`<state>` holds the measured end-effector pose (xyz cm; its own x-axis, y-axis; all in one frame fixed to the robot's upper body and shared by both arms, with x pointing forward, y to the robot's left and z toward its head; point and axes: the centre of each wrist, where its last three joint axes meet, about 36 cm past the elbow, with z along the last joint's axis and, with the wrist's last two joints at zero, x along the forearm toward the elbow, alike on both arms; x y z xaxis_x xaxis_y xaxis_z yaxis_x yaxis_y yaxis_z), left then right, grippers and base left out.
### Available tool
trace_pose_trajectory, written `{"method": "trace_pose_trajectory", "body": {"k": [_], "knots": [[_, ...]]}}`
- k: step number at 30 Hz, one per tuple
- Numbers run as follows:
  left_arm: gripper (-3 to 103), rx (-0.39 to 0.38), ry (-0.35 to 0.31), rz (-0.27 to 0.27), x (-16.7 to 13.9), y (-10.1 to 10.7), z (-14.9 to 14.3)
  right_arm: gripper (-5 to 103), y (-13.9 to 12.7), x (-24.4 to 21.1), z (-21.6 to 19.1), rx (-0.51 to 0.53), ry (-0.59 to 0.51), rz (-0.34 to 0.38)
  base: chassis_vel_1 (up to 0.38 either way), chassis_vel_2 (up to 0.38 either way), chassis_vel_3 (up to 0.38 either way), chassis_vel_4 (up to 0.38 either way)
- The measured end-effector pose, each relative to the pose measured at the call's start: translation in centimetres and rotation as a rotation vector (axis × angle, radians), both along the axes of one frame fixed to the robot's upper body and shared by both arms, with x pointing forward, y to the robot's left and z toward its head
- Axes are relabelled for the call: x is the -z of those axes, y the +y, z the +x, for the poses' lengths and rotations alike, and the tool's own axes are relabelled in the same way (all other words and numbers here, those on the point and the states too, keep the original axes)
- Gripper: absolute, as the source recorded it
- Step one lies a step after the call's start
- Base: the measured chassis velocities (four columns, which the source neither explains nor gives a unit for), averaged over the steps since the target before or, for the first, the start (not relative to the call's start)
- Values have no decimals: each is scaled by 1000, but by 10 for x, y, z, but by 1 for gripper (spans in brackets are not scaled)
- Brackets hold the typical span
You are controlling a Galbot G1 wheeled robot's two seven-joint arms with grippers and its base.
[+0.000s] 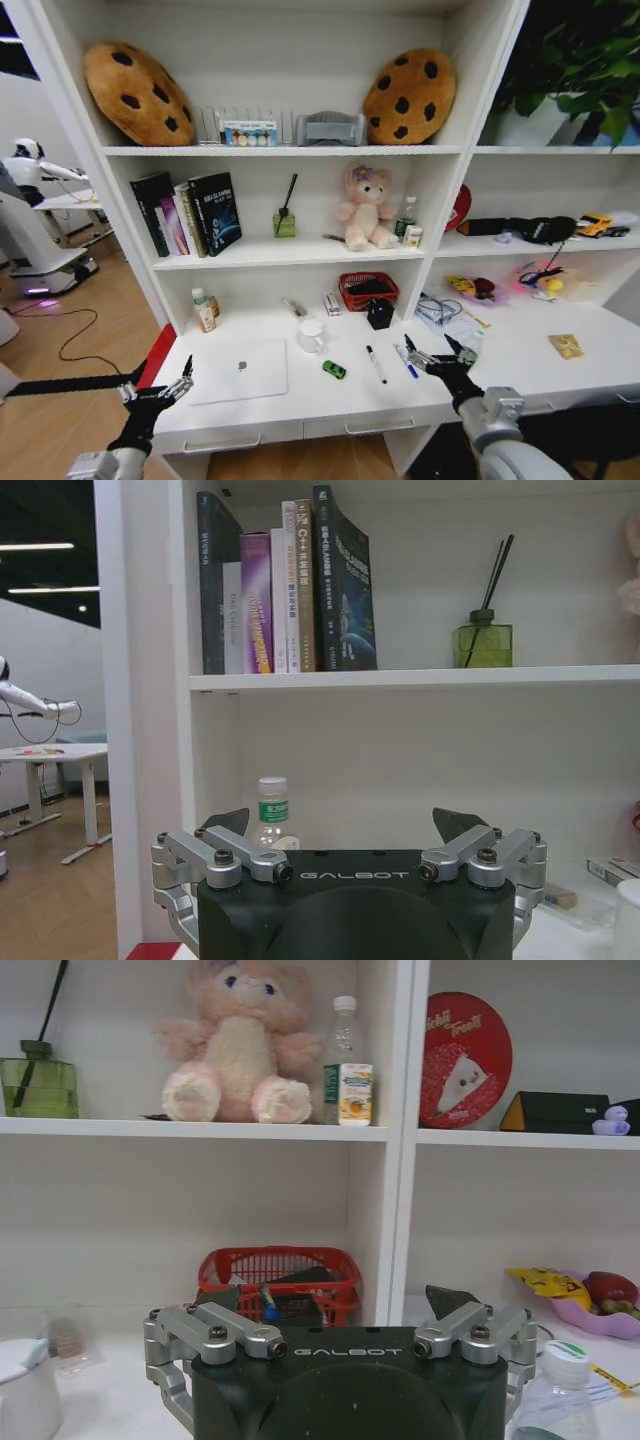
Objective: Organize the objects on the table.
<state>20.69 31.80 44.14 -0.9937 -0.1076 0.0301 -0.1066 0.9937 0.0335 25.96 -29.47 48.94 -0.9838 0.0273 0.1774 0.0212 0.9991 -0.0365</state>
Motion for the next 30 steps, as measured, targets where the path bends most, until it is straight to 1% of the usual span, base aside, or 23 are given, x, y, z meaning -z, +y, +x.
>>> {"method": "trace_pose_trajectory", "body": {"k": [7,9,10,11,12,13,15,16,17,18,19,20,22,23,24,26,27,28,29,30], "knots": [[100,0,0,-1,0,0,0,100,-2,4,7,-15,-6,7,-193,-219,202,199],[100,1,0,-1,0,0,0,100,-2,8,9,-26,-3,-3,-71,-122,143,136],[100,1,0,-1,0,0,0,100,-1,12,12,-50,5,-18,-71,-39,59,32],[100,1,0,-1,0,0,0,100,2,17,19,-99,16,-37,0,0,0,0],[100,1,0,0,0,0,0,100,9,26,29,-177,41,-77,0,0,0,0],[100,1,0,0,0,0,0,100,9,26,29,-177,41,-77,0,0,0,0],[100,0,0,0,0,0,0,100,22,41,40,-282,90,-136,27,21,-17,-20],[100,0,0,0,0,0,0,100,22,41,40,-282,90,-136,54,43,-33,-41],[100,0,0,0,0,0,0,100,29,50,44,-343,123,-161,34,69,-33,-39],[100,0,0,0,0,0,0,100,33,55,48,-382,147,-176,0,0,0,0],[100,0,0,0,0,0,0,100,33,55,48,-382,147,-176,0,0,0,0],[100,0,0,0,0,0,0,100,39,62,54,-451,192,-188,0,0,0,0],[100,0,0,0,0,0,0,100,46,68,63,-535,252,-167,0,0,0,0],[100,0,0,0,0,0,0,100,46,68,63,-535,252,-167,0,0,0,0],[100,0,0,0,0,0,0,100,48,68,66,-565,272,-155,0,0,0,0],[100,0,0,0,0,0,0,100,50,64,78,-653,313,-128,0,0,0,0],[100,0,0,0,0,0,0,100,50,64,78,-653,313,-128,0,0,0,0],[100,0,0,-1,0,0,0,100,52,58,89,-708,334,-117,0,0,0,0],[100,0,0,-1,0,0,0,100,54,52,96,-731,357,-114,0,0,0,0],[100,0,0,-1,0,0,0,100,54,52,96,-731,357,-114,0,0,0,0]]}}
